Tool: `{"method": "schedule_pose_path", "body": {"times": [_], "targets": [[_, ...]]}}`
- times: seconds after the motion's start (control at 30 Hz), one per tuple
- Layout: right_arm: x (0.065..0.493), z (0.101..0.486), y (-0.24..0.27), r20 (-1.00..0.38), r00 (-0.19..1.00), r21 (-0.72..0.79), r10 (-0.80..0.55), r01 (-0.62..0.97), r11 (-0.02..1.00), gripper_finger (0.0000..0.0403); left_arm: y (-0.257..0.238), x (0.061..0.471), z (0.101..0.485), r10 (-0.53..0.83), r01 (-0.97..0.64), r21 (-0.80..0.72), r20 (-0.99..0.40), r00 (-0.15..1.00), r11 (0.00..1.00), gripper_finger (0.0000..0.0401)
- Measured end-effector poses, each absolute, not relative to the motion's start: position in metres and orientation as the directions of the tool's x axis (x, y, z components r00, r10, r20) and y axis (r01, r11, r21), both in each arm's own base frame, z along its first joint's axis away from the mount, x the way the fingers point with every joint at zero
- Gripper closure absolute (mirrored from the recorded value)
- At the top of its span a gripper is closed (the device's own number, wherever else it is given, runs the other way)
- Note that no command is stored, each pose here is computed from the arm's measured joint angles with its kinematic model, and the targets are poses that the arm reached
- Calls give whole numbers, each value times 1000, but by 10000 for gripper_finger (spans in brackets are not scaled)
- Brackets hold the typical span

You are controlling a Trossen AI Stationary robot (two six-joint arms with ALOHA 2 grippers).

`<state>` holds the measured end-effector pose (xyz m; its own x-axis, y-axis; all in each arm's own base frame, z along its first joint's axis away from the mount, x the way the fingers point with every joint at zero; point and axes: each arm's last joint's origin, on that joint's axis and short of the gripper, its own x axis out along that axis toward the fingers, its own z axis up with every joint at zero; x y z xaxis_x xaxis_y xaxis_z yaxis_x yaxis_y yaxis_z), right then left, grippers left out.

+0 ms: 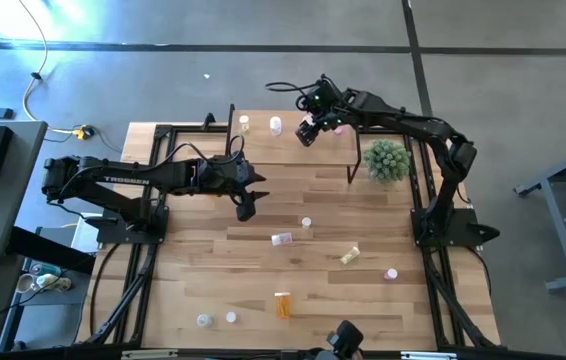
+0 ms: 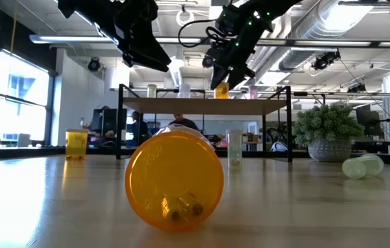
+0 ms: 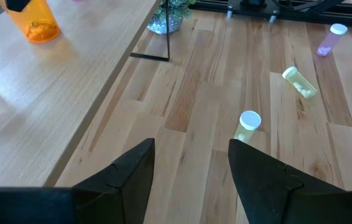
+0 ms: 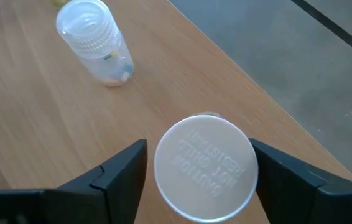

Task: Pick and place medicine bottles onto shelf by color
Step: Put the bottom right orange pill bottle on the shelf, then put the top yellow pill bottle aligned with the other yellow pill bottle on the shelf

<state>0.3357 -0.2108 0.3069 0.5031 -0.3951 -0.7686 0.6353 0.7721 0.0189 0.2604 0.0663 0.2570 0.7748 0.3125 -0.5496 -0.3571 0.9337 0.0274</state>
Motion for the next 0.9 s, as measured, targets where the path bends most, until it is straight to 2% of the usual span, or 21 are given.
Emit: {"method": "schedule_pose_path", "body": {"times": [0.27, 0.4, 0.63, 0.9], "targets": [[335, 329, -210, -756, 516, -12, -403, 604, 797, 141, 66, 260, 257, 313, -357, 27, -548, 776, 934, 206], [332, 340, -208, -762, 510, -33, -399, 586, 810, 141, 67, 263, 263, 338, -361, 52, -495, 800, 931, 206], [326, 359, -197, -740, 538, -62, -403, 543, 838, 141, 66, 258, 302, 354, -348, 82, -352, 867, 934, 206], [317, 382, -163, -724, 580, -70, -374, 477, 876, 142, 63, 245, 329, 350, -343, 71, -264, 899, 936, 206]]}}
